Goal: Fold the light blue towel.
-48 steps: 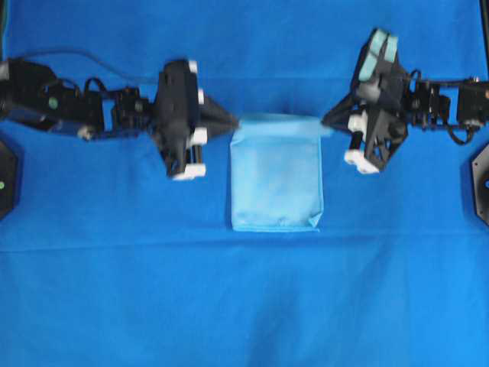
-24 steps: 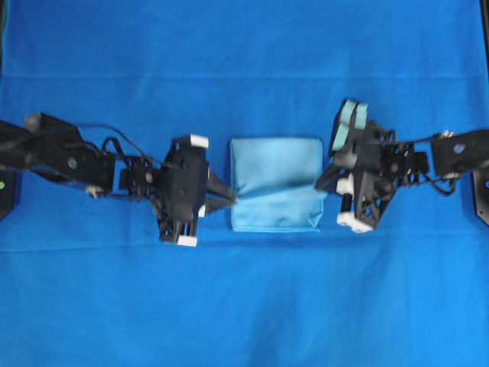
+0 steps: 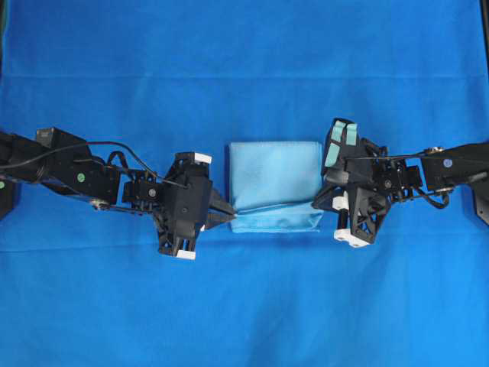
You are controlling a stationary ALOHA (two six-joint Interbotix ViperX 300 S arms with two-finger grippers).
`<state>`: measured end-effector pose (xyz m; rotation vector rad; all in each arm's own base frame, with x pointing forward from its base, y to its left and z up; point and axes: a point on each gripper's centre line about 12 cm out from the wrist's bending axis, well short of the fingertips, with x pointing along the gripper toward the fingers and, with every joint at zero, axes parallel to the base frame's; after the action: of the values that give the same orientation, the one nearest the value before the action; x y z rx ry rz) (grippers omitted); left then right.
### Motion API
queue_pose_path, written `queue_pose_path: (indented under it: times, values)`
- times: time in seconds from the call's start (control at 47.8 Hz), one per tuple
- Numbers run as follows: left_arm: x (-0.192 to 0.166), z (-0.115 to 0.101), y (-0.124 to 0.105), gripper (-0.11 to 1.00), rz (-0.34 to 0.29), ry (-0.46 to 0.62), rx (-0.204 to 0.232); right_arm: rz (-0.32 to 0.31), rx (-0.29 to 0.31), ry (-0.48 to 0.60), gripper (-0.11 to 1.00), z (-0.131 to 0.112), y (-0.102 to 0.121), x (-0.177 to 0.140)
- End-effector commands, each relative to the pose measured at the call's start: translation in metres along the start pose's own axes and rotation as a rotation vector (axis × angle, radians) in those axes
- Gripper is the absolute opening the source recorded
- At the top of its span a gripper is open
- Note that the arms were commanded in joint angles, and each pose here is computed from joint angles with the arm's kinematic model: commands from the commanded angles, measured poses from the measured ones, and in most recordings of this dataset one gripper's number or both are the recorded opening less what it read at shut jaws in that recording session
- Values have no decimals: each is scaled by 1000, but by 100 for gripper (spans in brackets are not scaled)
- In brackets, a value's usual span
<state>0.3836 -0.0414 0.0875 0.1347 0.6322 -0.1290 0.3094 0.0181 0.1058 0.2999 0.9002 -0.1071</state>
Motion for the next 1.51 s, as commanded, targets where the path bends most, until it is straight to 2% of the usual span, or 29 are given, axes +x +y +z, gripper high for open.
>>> queue_pose_path:
  times: [0.0,0.063,0.084,0.125,0.251,0.293,0.356,0.397,0.711,0.878,1.025,1.213,1.485]
  values:
    - [-1,12,-1,3,-1,-37,2,15,-2,-27,3,8,5,-1]
    - [-1,13,-1,5,-1,-40,2,22,-8,-30,4,9,8,-1]
    - [-1,13,-1,7,-1,-40,2,22,-8,-30,7,9,8,-1]
    - [-1,14,-2,13,-2,-42,3,24,-12,-27,21,10,10,0]
    - [-3,17,-5,43,-9,-47,8,33,-29,-21,59,11,18,-2]
    - [-5,20,-7,50,-14,-52,11,34,-33,-19,64,12,20,-4]
    - [-9,23,-10,59,-20,-58,17,38,-40,-21,59,15,24,-8]
    - [-12,26,-11,62,-24,-60,19,41,-45,-24,57,17,27,-11]
    - [-54,57,-14,60,-41,-71,28,63,-78,-99,56,40,39,-59]
    - [-91,81,-11,59,-38,-131,32,68,-133,-196,56,52,39,-99]
    - [-125,93,-5,59,-22,-209,41,63,-182,-319,56,59,32,-139]
    - [-164,96,3,59,5,-296,30,54,-208,-474,56,59,19,-186]
    - [-226,75,20,59,79,-409,2,-1,-270,-584,56,44,4,-225]
